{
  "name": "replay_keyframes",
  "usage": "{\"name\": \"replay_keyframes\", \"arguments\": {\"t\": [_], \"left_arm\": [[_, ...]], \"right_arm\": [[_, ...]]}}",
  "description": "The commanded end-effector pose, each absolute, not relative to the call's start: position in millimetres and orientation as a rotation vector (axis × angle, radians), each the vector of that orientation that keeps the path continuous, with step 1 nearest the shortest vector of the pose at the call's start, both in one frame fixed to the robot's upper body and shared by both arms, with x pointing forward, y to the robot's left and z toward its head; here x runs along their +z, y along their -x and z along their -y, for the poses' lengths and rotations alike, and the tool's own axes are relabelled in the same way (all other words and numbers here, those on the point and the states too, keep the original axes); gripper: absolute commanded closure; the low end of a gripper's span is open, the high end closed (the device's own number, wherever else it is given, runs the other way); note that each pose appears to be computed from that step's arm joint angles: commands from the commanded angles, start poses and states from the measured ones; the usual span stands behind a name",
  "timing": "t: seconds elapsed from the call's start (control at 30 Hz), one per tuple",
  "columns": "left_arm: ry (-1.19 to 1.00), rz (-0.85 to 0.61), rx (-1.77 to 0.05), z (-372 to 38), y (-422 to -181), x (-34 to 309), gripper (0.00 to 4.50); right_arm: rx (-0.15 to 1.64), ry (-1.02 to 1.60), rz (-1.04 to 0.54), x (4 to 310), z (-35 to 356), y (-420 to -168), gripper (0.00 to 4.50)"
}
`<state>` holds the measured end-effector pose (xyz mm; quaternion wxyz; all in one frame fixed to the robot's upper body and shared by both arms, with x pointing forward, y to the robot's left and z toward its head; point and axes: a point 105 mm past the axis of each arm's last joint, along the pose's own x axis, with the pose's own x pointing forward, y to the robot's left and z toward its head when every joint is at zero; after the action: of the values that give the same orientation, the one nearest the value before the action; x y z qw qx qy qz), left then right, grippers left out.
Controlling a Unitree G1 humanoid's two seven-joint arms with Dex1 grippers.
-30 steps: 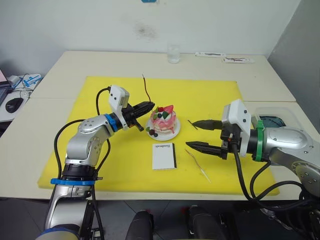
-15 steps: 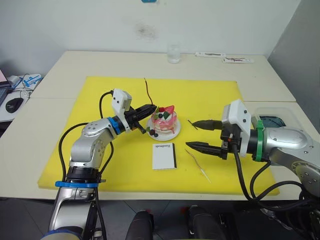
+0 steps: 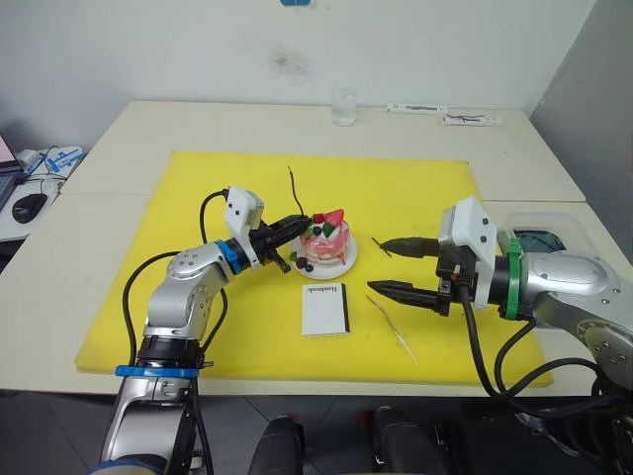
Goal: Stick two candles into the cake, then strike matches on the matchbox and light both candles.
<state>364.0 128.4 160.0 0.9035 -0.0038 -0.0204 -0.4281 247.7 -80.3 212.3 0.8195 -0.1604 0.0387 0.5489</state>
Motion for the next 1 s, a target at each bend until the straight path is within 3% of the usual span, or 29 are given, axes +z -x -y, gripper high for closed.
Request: {"name": "replay_keyframes", "arguments": {"t": [0.03, 0.07, 0.4, 0.63, 0.77, 0.87, 0.93, 1.0], "left_arm": [[0.024, 0.070, -0.889, -125, -364, 170, 4.50], [0.037, 0.078, -0.880, -127, -365, 173, 4.50], [0.086, 0.102, -0.804, -151, -355, 194, 1.36], [0.052, 0.117, -0.722, -180, -343, 218, 1.36], [-0.217, 0.038, -0.839, -186, -311, 212, 1.36], [-0.326, -0.076, -0.991, -178, -278, 198, 0.79], [-0.363, -0.151, -1.155, -163, -249, 187, 0.17], [-0.351, -0.201, -1.280, -150, -226, 180, 0.02]], "right_arm": [[1.187, 0.366, -0.035, 220, 77, -243, 1.39], [1.187, 0.366, -0.035, 220, 77, -243, 1.39], [1.183, 0.355, -0.035, 219, 77, -242, 1.34], [1.145, 0.347, 0.002, 224, 82, -247, 1.34], [1.127, 0.362, -0.028, 221, 92, -243, 1.34], [1.117, 0.364, -0.081, 214, 101, -236, 0.78], [1.103, 0.383, -0.131, 202, 109, -230, 0.13], [1.088, 0.386, -0.170, 193, 114, -224, 0.01]]}}
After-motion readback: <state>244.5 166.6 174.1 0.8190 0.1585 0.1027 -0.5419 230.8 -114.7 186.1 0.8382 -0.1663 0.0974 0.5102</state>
